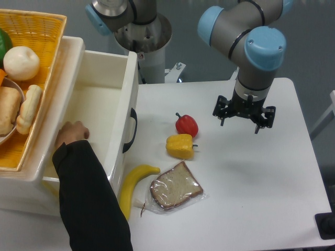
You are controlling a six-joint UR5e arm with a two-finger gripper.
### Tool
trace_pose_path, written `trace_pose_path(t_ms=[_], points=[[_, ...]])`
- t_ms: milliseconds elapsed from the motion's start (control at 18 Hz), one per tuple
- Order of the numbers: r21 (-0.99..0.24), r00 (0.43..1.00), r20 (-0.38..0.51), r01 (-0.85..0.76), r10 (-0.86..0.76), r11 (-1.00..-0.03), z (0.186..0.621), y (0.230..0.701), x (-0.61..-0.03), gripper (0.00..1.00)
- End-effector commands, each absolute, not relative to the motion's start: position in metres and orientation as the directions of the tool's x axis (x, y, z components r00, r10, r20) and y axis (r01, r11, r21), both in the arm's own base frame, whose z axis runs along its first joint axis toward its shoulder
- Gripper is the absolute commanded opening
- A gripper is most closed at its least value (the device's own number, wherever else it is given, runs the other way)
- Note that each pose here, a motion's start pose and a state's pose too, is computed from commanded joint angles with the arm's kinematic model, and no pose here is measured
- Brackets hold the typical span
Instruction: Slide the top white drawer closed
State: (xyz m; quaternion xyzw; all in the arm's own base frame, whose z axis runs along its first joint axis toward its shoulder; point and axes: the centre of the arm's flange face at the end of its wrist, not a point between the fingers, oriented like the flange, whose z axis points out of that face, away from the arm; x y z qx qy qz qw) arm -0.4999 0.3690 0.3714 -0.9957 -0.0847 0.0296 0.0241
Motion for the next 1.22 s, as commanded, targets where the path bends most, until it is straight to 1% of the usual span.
trace_pose_path(t_ms=[1222], points=[[-0.048,0.984,-0.049,0.171,0.173,-0.984,0.3671,0.3674,-0.5014,1.0]])
